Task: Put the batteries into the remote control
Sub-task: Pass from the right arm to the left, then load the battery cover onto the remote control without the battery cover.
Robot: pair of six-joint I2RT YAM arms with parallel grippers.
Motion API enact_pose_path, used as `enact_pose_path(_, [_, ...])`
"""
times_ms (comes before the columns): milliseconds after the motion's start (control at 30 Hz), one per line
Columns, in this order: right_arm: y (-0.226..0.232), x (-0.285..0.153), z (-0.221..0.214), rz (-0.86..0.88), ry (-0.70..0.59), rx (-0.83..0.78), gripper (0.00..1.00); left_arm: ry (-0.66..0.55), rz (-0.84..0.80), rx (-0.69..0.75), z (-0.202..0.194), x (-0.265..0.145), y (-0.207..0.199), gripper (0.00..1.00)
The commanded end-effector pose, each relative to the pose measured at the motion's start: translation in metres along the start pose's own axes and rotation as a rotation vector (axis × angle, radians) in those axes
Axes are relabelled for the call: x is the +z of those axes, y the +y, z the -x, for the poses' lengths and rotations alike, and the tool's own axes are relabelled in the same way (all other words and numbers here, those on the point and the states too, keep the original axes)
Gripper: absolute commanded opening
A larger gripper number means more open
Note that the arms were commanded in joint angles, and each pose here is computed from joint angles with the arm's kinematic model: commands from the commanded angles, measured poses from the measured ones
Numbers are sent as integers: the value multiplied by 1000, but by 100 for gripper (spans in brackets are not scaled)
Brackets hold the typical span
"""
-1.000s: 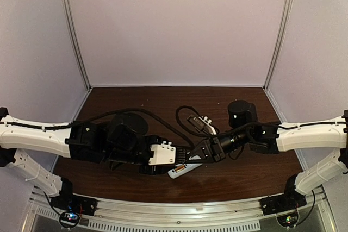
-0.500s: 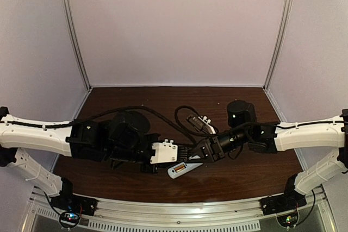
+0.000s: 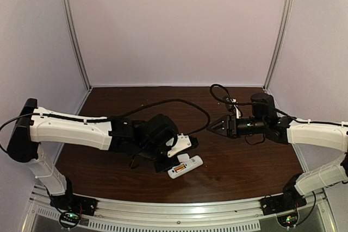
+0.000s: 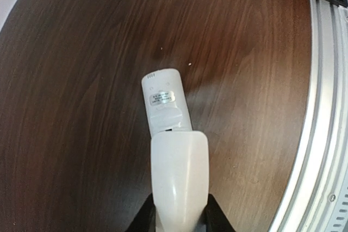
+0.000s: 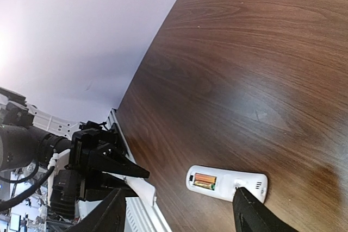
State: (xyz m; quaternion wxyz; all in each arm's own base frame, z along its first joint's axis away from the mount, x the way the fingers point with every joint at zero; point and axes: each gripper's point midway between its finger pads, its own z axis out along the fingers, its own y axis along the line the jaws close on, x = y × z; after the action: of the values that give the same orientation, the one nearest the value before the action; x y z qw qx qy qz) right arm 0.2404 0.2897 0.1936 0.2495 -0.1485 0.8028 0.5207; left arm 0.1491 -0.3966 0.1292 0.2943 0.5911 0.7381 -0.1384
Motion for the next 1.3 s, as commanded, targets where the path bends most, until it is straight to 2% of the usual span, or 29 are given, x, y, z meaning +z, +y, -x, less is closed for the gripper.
enact_pose_path(0, [-33, -3, -8, -114, -17, 11, 68, 135, 5, -211, -9, 21, 5, 16])
enact_pose_path(233, [-48, 4, -16, -115, 8, 34, 63, 262, -43, -328, -36, 47, 6, 18])
enact_pose_path(467, [-60, 3, -17, -109, -5, 63, 62, 344, -75, -332, -51, 62, 0, 22])
enact_pose_path(1267, [-65, 0, -23, -75, 10, 85, 60, 396, -81, -332, -49, 81, 3, 23])
